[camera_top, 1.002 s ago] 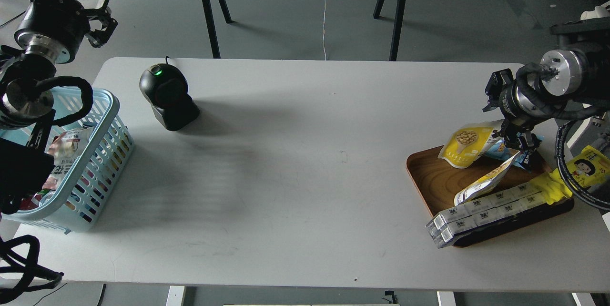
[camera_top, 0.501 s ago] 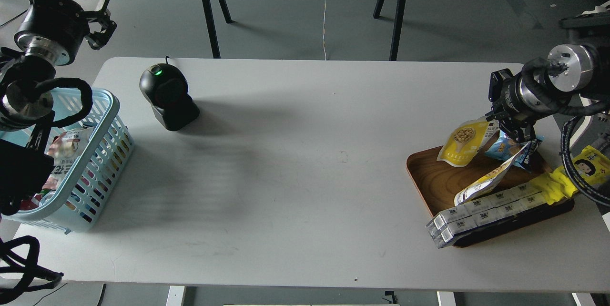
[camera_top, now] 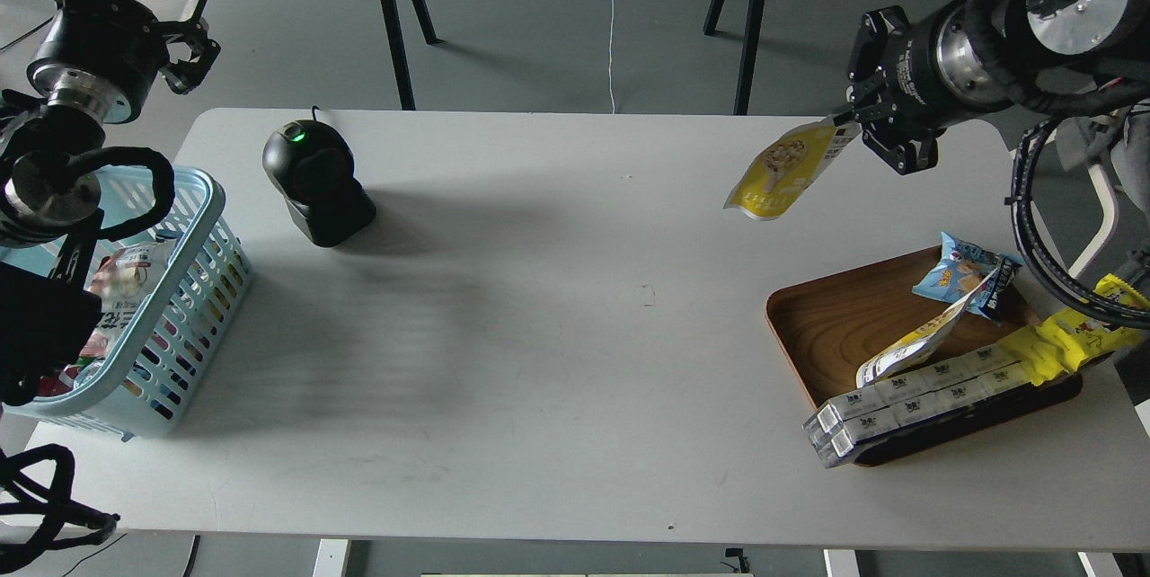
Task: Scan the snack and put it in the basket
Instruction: 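Grasp the yellow snack packet and lift it off the tray, then carry the packet toward the scanner and set it upright on the table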
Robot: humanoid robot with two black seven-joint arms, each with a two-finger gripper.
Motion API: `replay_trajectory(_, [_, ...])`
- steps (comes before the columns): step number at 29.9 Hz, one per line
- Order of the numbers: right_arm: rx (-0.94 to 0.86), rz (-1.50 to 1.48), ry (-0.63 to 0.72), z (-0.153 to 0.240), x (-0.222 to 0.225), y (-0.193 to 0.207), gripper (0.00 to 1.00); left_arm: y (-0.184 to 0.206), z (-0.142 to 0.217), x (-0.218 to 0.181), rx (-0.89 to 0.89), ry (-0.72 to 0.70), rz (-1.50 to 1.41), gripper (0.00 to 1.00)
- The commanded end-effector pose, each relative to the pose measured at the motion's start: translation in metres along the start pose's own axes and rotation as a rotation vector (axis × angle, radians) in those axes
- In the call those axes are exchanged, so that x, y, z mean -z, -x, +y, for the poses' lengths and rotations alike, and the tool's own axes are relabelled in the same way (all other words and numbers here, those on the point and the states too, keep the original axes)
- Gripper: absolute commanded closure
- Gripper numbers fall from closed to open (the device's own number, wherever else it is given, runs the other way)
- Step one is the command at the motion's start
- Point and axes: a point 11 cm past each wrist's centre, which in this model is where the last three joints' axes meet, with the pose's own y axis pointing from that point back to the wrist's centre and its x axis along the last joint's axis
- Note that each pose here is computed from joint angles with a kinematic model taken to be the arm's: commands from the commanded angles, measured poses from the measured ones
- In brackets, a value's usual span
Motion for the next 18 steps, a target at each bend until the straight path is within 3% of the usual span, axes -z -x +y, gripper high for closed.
replay_trajectory(1, [0.049,0.049,-0.02,-0.002,0.011,0.045,1.0,0.0,0.0,0.0,-0.001,-0.001,-0.002,0.0])
replay_trajectory(8, [0.042,0.106,-0.005,-0.019,0.011,0.081,1.0,0.002,-0.001,-0.001,0.004,0.002,0.0,0.0])
replay_trajectory(18, [0.131,0.179,0.08,-0.067,-0.025,0.145,1.0,0.003,-0.003,-0.003,0.005,0.005,-0.002,0.0])
